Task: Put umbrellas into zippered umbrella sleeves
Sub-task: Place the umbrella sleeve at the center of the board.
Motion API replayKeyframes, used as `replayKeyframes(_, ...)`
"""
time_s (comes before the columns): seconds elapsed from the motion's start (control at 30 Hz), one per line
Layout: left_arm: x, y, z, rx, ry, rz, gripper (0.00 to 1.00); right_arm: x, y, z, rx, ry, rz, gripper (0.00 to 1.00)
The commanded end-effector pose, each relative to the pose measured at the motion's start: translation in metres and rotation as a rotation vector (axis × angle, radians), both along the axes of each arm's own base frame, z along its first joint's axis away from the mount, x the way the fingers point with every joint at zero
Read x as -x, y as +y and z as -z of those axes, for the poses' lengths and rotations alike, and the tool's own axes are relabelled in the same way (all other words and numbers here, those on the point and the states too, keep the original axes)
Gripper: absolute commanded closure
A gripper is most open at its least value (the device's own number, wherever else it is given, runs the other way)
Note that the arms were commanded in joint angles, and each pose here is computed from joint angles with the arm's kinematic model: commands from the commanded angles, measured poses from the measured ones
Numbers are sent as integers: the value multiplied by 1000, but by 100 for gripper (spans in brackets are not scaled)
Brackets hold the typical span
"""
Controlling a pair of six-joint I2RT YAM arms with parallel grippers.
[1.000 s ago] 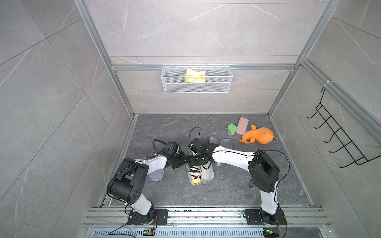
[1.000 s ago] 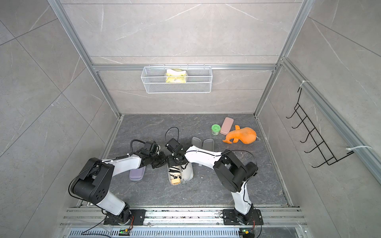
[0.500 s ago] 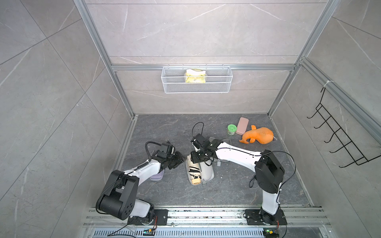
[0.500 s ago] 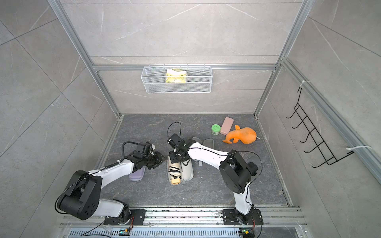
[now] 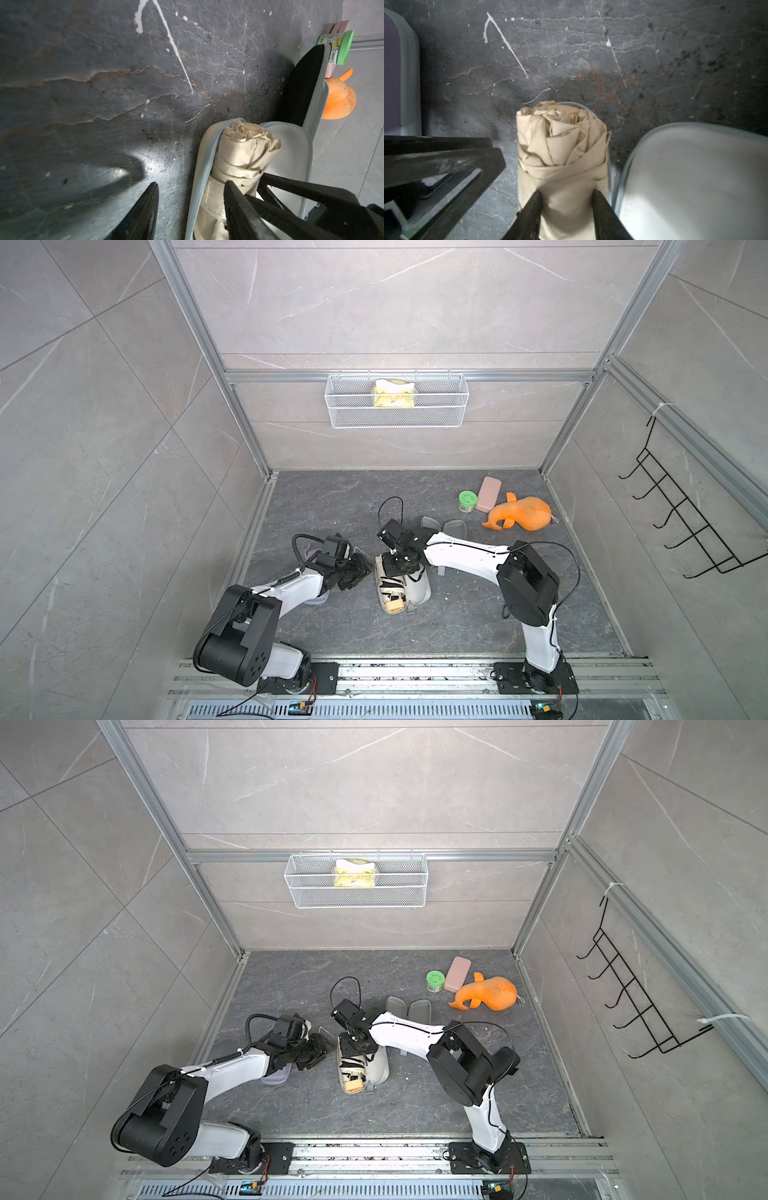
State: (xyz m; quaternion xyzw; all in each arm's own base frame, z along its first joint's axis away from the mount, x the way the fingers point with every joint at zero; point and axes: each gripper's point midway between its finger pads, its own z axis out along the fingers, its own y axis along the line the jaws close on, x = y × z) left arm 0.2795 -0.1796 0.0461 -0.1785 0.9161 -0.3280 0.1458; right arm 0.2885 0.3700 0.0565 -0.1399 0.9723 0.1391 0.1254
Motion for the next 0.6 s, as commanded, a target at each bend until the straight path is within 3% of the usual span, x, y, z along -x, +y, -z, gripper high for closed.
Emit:
replayKeyframes(0.0, -3, -6, -19, 45, -54, 6, 42, 5, -13, 4, 71, 34, -34, 53)
replayKeyframes(0.13, -7, -1, -29, 35, -112, -6, 35, -9, -15, -52, -26, -60, -56, 45)
replayKeyframes(0.23, -9, -4, -29, 40, -108, 6, 37, -16, -16, -71, -47, -99, -65, 47)
replayKeyframes(0.57, -2, -3, -15, 48, -75, -8, 45, -38, 5, -39, 43, -106, -35, 56)
